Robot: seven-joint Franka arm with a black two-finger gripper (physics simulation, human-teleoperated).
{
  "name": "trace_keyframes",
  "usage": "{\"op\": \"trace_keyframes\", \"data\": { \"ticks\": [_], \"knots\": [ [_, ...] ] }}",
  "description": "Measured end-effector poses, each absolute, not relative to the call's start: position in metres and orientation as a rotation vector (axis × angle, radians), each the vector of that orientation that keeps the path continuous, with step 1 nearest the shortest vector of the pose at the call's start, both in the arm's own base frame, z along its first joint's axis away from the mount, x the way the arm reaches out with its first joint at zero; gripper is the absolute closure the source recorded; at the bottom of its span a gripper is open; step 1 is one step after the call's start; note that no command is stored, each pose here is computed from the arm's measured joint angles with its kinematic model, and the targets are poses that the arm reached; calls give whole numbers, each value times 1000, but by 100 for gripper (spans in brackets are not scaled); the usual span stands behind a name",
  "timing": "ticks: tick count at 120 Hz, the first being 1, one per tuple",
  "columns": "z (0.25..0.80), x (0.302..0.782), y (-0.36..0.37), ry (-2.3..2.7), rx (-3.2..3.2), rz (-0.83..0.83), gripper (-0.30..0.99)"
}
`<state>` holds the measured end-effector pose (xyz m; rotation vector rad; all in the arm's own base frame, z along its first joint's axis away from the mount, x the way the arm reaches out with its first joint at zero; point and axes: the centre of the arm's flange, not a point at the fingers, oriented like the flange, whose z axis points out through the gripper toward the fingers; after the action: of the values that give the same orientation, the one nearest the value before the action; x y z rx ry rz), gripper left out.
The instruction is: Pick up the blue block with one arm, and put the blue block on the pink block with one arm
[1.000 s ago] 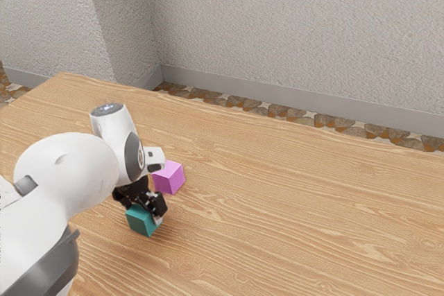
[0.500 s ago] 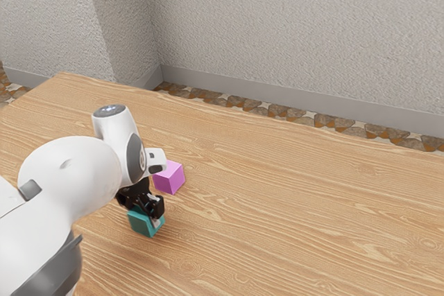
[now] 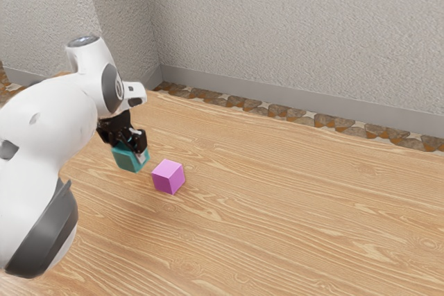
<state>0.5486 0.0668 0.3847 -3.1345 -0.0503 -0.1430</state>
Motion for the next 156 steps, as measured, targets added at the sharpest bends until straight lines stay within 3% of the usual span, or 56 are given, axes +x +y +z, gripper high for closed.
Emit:
{"op": "trace_keyframes", "data": {
  "ticks": [80, 156],
  "knots": [
    [353, 626, 44, 15, -3192, -35, 33],
    [333, 630, 38, 48, -3135, 96, 33]
  ]
}}
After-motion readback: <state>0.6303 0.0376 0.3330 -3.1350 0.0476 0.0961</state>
